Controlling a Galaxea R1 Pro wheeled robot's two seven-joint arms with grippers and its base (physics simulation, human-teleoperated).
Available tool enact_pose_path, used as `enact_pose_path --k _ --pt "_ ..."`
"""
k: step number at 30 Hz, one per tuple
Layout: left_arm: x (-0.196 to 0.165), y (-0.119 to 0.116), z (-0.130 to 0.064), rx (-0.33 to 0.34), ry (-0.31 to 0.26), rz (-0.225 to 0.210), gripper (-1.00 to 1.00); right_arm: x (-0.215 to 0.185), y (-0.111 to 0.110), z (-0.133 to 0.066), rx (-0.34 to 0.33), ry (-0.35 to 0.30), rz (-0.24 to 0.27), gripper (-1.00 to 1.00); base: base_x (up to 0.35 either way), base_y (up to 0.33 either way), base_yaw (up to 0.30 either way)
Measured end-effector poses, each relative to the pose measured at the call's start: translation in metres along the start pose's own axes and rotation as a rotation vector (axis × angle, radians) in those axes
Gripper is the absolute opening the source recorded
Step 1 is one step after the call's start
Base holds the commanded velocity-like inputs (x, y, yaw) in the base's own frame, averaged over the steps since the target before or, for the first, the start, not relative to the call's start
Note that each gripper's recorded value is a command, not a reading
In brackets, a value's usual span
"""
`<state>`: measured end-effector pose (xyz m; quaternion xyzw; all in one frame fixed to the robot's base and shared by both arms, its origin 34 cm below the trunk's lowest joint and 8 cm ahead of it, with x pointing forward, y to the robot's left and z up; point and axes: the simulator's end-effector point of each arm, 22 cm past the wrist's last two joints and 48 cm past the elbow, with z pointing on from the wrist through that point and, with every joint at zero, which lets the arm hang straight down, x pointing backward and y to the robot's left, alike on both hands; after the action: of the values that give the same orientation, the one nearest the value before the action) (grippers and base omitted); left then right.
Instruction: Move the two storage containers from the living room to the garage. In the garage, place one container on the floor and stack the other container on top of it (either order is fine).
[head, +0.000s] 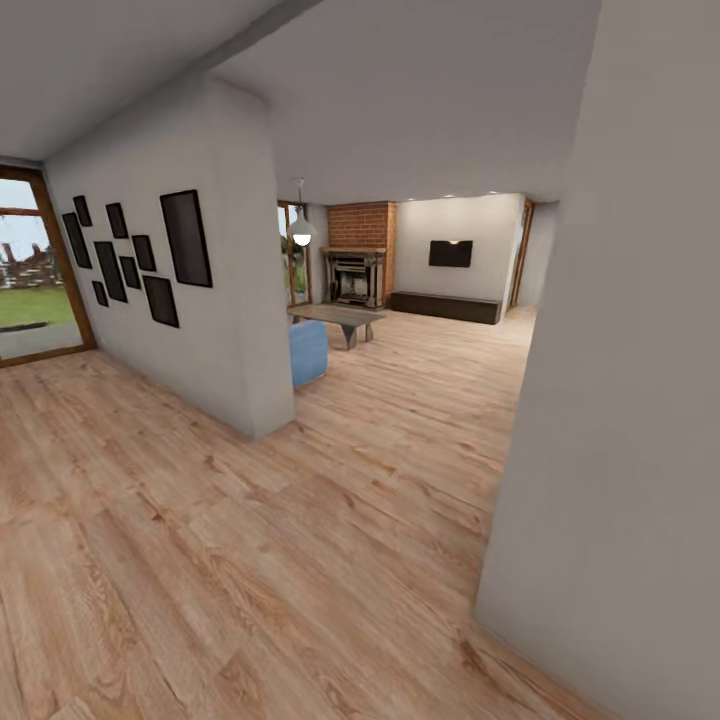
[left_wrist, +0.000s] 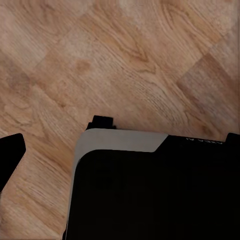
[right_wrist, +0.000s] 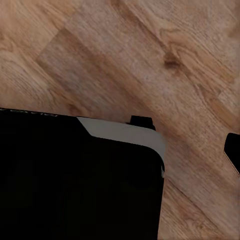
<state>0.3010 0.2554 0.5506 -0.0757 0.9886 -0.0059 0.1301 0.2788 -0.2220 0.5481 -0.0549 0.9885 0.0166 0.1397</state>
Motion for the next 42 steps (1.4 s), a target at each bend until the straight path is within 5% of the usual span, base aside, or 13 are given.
enact_pose_path --k 32,42 --pt "0.0000 0.0002 0.0000 0.000 0.000 0.000 1.00 0.0009 0.0009 0.0000 -0.001 0.005 0.005 1.00 0.323 0.000 0.054" --pt "0.0000 0.0003 0.0000 0.000 0.000 0.000 1.00 0.0006 0.0000 0.0000 0.001 0.003 0.012 1.00 0.323 0.000 0.227"
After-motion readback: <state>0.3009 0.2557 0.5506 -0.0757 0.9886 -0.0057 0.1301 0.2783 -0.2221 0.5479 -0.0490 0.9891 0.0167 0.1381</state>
